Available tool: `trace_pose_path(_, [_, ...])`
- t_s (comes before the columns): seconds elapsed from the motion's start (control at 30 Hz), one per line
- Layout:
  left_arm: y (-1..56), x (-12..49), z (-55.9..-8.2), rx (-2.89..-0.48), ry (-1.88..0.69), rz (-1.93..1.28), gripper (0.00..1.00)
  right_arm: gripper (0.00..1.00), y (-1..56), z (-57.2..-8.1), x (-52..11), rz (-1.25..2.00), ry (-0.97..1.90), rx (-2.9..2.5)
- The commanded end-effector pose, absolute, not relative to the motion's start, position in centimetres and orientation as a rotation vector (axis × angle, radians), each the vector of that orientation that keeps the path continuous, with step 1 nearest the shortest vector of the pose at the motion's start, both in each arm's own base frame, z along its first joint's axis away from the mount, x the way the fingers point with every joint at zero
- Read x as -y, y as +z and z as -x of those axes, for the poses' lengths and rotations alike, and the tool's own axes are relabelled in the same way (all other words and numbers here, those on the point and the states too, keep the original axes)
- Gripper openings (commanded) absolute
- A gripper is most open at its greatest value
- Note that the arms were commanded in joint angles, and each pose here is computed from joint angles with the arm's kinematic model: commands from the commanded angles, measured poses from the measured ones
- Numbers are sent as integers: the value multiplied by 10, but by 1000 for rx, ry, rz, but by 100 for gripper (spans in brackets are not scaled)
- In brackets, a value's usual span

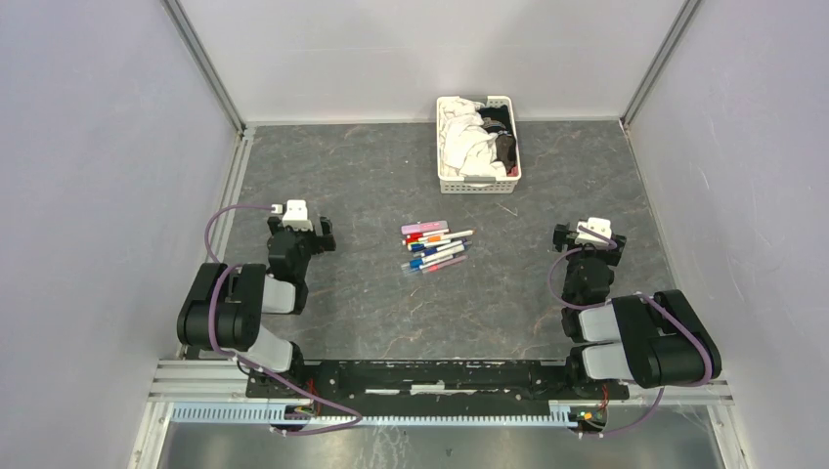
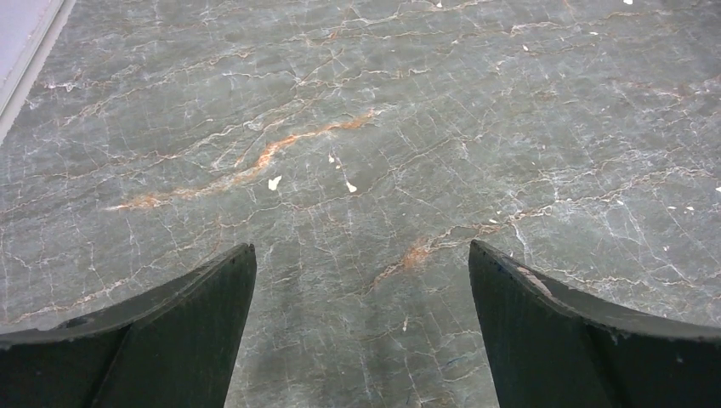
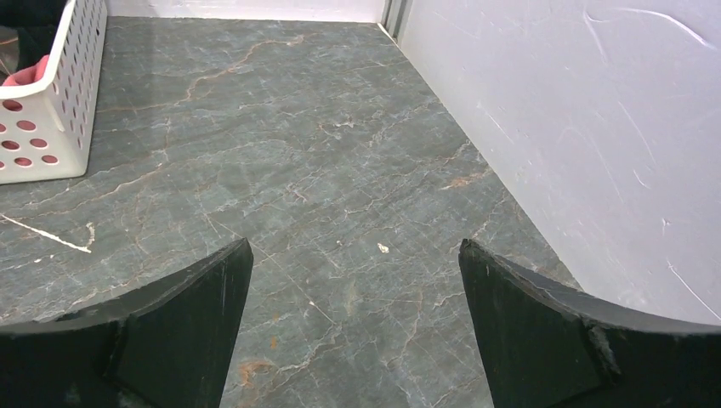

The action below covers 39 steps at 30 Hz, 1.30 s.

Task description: Open the pen caps

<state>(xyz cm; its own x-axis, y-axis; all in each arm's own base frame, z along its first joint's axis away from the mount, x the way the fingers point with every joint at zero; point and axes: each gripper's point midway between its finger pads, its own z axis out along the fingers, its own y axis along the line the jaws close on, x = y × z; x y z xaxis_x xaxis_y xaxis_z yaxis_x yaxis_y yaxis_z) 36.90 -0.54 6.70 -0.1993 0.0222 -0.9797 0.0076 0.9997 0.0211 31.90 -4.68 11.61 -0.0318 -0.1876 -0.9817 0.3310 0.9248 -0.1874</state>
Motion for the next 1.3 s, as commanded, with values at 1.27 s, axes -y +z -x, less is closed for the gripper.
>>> trace_pose_path(1.27, [159, -7, -362, -2234, -172, -257, 96, 98, 165, -351, -94, 86, 180, -1858])
